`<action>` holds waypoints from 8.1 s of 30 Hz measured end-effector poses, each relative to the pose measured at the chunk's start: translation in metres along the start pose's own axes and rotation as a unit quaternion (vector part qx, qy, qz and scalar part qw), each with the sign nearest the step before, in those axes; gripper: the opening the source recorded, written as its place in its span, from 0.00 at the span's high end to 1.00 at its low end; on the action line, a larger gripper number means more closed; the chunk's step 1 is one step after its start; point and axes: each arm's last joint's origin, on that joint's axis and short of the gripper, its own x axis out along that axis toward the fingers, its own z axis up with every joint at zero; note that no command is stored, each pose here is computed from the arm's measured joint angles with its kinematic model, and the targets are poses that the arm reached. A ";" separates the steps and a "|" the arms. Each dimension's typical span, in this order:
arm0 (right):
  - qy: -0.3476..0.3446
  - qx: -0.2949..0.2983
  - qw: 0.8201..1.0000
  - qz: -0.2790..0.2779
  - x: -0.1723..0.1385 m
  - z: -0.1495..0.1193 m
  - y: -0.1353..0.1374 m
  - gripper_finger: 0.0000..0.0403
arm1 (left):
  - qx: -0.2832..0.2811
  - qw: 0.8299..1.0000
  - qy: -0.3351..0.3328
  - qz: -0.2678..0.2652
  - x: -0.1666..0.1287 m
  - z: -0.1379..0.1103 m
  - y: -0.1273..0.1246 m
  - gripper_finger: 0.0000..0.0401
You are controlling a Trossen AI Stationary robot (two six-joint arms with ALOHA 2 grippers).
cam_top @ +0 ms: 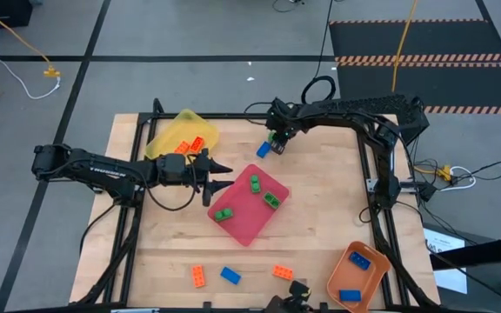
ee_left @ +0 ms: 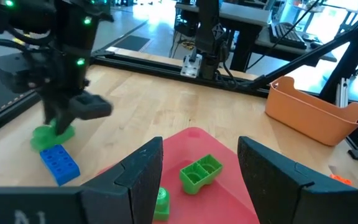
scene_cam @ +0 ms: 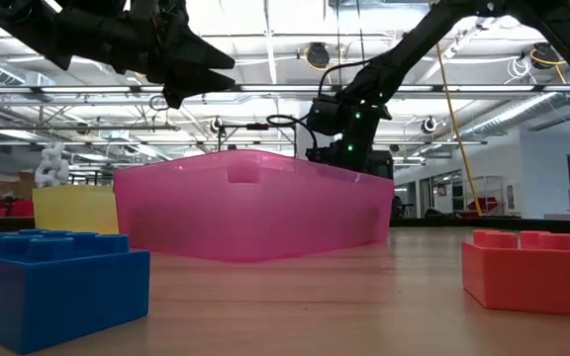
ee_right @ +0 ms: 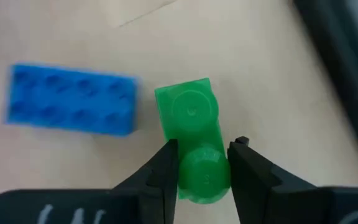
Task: Sort & place blocks by color
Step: Put the green game piece into the red bin, then put the blue game piece into the orange bin
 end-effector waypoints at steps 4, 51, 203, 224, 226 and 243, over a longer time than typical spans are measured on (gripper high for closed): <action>0.006 -0.018 1.000 -0.025 -0.019 -0.001 0.012 0.77 | -0.006 1.000 0.012 0.002 0.000 -0.002 0.000 0.48; -0.136 -0.158 0.968 0.138 -0.101 -0.013 0.208 0.41 | -0.006 1.000 0.026 0.015 0.000 -0.005 0.001 0.48; 0.055 -0.264 0.962 0.046 -0.008 -0.056 0.044 0.48 | -0.007 0.998 0.065 0.016 -0.001 -0.014 -0.001 0.48; 0.032 -0.151 0.986 0.055 -0.116 -0.081 0.067 0.74 | -0.008 0.998 0.063 0.015 -0.001 -0.013 -0.002 0.48; 0.011 -0.139 0.989 0.059 -0.137 -0.088 0.077 0.74 | -0.009 0.998 0.058 0.015 -0.001 -0.012 -0.002 0.48; 0.095 -0.080 0.990 0.073 -0.198 -0.166 0.171 0.74 | -0.016 0.997 -0.067 -0.037 -0.001 0.013 -0.009 0.48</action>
